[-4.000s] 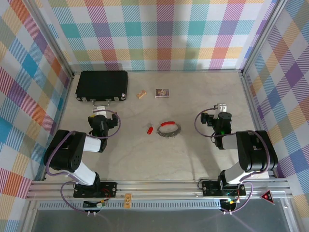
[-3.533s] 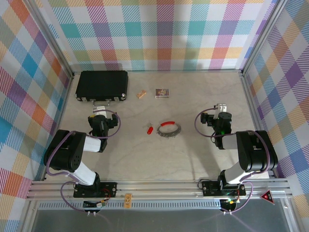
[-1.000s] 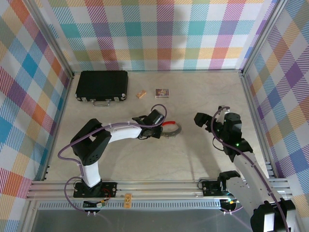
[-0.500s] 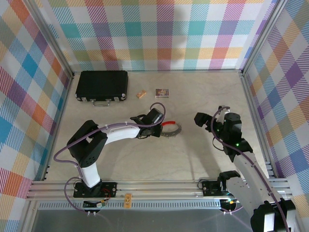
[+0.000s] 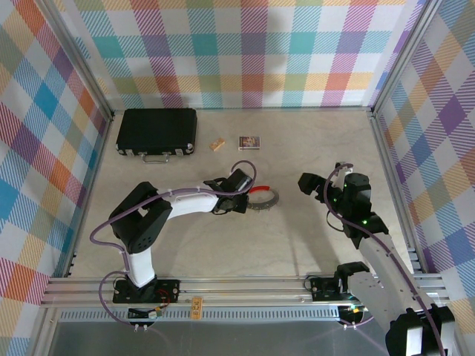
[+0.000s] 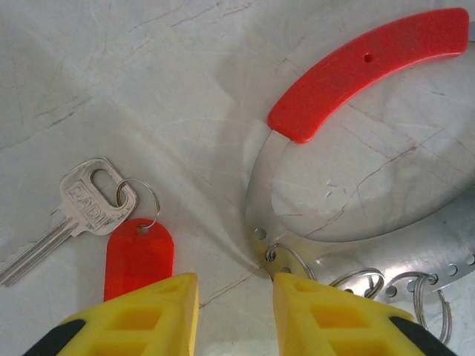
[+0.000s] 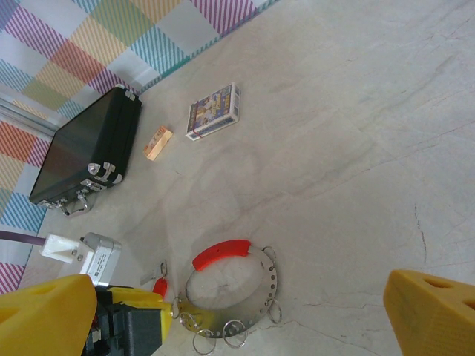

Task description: Put the keys on the keyring

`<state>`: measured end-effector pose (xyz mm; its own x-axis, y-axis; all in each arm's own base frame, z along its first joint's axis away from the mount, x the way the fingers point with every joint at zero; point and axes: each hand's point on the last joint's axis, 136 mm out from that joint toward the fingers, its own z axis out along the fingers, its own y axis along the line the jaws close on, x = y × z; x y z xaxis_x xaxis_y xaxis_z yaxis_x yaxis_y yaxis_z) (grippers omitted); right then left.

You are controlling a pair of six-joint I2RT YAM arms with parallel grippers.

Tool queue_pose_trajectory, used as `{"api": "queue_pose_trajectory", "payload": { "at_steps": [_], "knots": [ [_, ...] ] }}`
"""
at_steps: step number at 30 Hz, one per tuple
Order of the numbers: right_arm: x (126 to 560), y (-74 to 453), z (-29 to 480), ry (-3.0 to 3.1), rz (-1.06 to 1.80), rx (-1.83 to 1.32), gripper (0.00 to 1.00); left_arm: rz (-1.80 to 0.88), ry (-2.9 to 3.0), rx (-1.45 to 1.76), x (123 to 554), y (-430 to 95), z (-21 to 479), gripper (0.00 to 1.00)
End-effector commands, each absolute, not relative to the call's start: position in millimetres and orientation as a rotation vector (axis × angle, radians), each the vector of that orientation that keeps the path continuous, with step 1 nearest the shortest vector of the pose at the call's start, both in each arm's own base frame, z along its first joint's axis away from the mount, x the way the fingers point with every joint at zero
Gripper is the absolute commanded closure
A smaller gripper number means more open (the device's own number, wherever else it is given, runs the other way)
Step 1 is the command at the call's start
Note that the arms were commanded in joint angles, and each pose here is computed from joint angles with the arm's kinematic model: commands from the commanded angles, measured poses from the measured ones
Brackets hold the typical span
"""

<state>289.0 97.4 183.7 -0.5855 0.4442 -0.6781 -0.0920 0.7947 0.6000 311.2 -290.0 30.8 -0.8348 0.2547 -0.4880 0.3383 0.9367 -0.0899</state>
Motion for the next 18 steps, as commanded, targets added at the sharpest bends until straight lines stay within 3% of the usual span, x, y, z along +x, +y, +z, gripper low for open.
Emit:
{"api": "queue_pose_trajectory", "payload": {
  "at_steps": [1,18],
  "knots": [
    [290.2,100.0,185.5,2.065,0.747,0.233,0.01,-0.252,2.588,0.424,312.2,-299.7,42.3,0.67],
    [290.1,100.0,185.0,2.067,0.741,0.232,0.01,-0.239,2.569,0.447,308.9,-305.3,55.4,0.65]
  ]
}}
